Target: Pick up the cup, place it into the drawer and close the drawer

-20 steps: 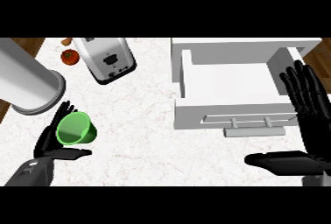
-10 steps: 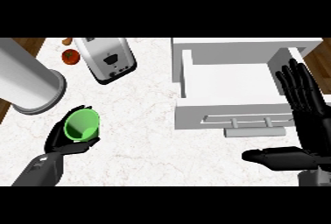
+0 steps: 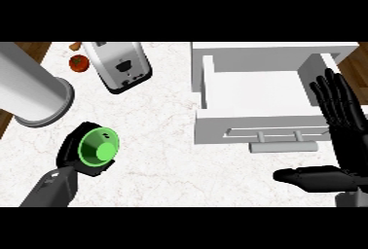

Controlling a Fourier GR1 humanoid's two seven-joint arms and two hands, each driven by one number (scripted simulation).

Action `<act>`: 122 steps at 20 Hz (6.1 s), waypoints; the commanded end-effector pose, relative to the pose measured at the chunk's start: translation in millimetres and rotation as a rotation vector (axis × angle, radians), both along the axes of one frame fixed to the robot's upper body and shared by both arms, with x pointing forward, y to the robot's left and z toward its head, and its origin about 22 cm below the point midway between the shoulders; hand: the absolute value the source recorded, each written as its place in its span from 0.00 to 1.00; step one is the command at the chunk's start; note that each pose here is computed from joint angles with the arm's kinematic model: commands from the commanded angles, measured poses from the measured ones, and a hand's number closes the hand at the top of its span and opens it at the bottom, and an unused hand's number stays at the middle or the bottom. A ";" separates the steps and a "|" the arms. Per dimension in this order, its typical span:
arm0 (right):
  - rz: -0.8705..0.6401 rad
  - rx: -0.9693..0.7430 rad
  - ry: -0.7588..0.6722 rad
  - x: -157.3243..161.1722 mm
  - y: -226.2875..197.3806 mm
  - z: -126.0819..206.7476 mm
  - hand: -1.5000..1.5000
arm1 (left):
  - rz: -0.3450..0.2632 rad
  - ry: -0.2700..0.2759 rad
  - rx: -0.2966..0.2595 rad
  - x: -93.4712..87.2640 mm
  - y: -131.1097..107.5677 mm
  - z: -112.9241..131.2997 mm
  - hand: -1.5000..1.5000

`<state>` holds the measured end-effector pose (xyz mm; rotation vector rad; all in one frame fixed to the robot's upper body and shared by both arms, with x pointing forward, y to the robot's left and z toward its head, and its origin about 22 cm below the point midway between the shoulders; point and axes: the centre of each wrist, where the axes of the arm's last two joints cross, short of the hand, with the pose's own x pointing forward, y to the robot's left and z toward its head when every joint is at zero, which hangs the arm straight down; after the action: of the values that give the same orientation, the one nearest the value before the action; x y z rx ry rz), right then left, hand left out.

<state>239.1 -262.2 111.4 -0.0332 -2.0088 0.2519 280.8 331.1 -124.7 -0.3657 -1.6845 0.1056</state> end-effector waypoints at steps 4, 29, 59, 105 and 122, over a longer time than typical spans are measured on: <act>-0.014 -0.016 0.004 1.0 -3.2 1.1 0.00 | 0.301 -0.194 -0.111 -20.7 -15.5 -20.0 1.00; -0.041 -0.010 0.012 -12.5 -24.2 -3.7 0.00 | 0.017 -0.489 0.033 110.9 -141.4 175.6 1.00; -0.021 0.009 -0.002 2.0 -20.2 -10.4 0.00 | -0.022 -0.282 0.274 149.4 -304.3 273.9 1.00; 0.162 -0.361 0.042 -22.1 -27.4 36.1 1.00 | 0.054 -0.262 0.280 147.6 -262.6 277.3 0.00; 0.070 -0.860 0.050 29.5 37.1 -37.6 1.00 | 0.082 -0.239 0.203 100.5 -149.7 269.6 0.00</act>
<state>255.7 -243.2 91.7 -0.3837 -1.7767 0.9666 391.4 158.0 145.9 -0.1543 -1.9196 -0.0484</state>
